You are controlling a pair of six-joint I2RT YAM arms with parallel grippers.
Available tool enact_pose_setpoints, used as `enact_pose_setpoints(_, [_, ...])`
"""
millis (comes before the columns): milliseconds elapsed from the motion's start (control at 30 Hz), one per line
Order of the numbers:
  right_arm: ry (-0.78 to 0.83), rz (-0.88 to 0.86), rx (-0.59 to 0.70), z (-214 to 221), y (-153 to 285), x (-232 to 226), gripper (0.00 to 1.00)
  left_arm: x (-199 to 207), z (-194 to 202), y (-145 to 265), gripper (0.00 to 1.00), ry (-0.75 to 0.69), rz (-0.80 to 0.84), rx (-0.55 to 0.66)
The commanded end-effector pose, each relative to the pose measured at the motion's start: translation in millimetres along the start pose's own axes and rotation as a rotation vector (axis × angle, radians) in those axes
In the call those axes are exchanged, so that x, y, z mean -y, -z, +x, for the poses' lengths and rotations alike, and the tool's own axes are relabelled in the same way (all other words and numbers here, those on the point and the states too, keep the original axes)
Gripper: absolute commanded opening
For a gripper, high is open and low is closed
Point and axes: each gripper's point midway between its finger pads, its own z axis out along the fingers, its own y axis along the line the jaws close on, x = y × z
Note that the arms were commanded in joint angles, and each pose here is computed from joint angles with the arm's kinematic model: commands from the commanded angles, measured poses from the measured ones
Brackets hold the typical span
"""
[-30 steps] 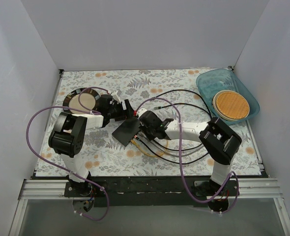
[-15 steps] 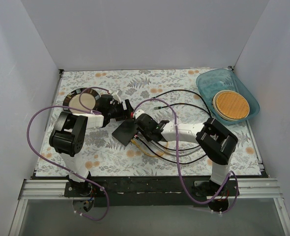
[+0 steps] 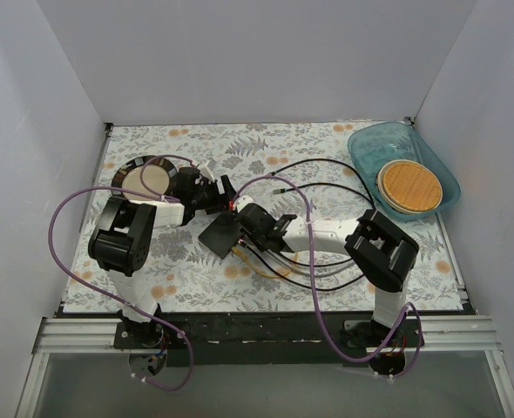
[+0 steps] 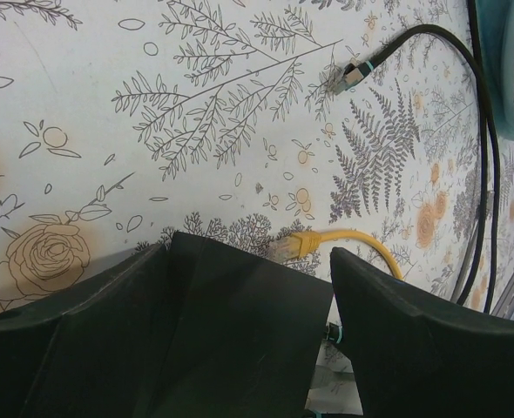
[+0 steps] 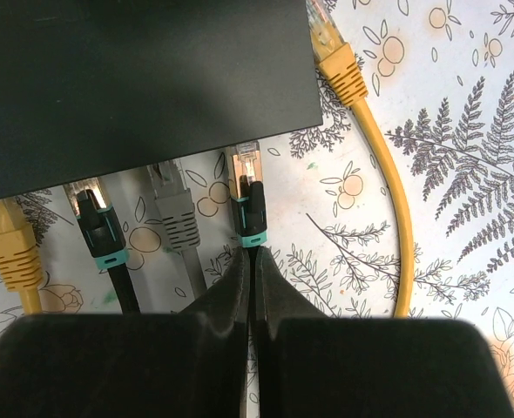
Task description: Insert the plug into the switch port
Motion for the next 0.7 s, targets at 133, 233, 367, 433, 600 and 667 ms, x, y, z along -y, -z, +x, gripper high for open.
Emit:
enact_pose_setpoints(133, [0.006, -0.015, 0.04, -16, 2, -11, 0.01, -10, 8, -3, 0.76, 0.033, -0.035, -0.026])
enact_pose_setpoints(233, [0.012, -0.018, 0.043, -18, 0, -12, 0.01, -9, 9, -2, 0.75, 0.029, -0.026, -0.032])
enact_pose_setpoints(367, [0.025, -0.029, 0.046, -23, -2, -15, 0.01, -8, 11, -2, 0.73, 0.019, -0.014, -0.041])
enact_pose_setpoints(433, [0.037, -0.038, 0.053, -29, -2, -18, 0.01, -8, 12, -2, 0.71, 0.012, -0.011, -0.046])
enact_pose_setpoints(600, [0.062, -0.046, 0.067, -41, -2, -19, 0.01, -6, 16, -1, 0.68, 0.008, 0.005, -0.058])
enact_pose_setpoints(667, [0.076, -0.052, 0.075, -46, -2, -20, 0.01, -6, 17, -1, 0.68, 0.006, 0.006, -0.063])
